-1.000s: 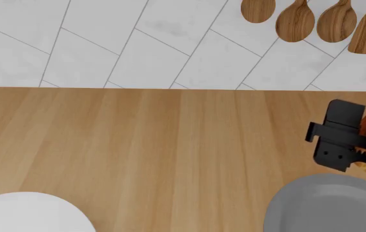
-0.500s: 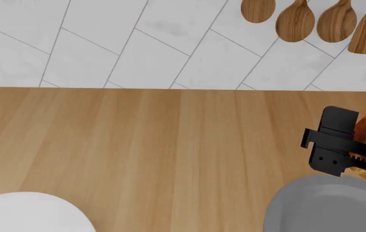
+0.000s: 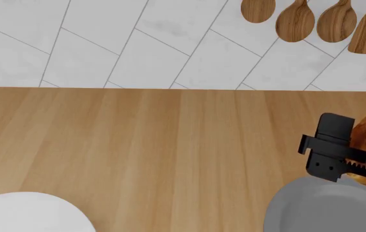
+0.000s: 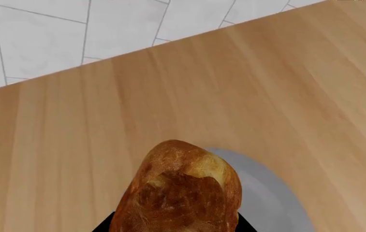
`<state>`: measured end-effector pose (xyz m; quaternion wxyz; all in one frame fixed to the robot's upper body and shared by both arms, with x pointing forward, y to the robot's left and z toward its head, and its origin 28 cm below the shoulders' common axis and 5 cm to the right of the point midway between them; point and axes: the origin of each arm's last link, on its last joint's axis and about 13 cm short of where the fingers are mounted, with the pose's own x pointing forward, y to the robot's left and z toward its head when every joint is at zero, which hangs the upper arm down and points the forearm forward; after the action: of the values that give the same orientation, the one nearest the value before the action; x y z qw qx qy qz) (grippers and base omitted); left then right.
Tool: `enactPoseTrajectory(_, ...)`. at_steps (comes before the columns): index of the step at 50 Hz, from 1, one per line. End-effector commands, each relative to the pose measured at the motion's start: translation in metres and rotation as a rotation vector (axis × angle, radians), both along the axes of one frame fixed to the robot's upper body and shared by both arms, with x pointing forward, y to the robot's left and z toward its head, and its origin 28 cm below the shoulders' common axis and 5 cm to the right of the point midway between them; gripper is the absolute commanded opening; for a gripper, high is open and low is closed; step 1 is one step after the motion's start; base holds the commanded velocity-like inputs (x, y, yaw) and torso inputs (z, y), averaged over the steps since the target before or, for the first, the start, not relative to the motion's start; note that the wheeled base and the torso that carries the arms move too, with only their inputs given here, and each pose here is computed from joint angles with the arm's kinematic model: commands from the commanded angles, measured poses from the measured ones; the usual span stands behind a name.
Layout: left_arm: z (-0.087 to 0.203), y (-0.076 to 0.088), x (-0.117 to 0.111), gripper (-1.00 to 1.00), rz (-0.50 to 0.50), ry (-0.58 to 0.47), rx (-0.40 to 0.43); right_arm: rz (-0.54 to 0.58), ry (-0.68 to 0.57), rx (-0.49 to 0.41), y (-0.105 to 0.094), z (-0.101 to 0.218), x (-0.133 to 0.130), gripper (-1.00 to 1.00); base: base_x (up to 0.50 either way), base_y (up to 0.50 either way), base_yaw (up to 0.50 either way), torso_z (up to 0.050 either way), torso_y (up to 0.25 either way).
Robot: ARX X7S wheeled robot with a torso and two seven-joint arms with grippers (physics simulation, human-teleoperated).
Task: Place all breads on the cutting board.
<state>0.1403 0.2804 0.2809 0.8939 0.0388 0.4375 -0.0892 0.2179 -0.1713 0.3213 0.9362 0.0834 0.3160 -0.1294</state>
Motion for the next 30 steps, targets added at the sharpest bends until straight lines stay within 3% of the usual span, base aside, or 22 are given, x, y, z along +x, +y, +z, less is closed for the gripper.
enactPoseTrajectory(1,-0.019,-0.001,0.006,1.0,-0.005,0.05,0.001,0.014,-0.017,-0.012,-0.001,0.001,0.0,-1.0,0.0,0.0,0.0,0.0,0.0)
enactPoseTrajectory(22,-0.044,-0.005,0.01,1.0,-0.008,0.114,0.012,0.017,-0.01,0.0,-0.002,-0.004,-0.001,-1.0,0.0,0.0,0.0,0.0,0.0)
enactPoseTrajectory(23,-0.043,-0.005,0.01,-1.0,0.0,0.107,0.016,0.017,-0.01,0.0,-0.002,-0.004,-0.001,-1.0,0.01,0.0,0.0,0.0,0.0)
enactPoseTrajectory(30,-0.023,-0.004,0.007,-1.0,0.012,0.051,0.019,0.024,-0.022,-0.02,-0.003,0.003,-0.005,-1.0,0.0,0.0,0.0,0.0,0.0)
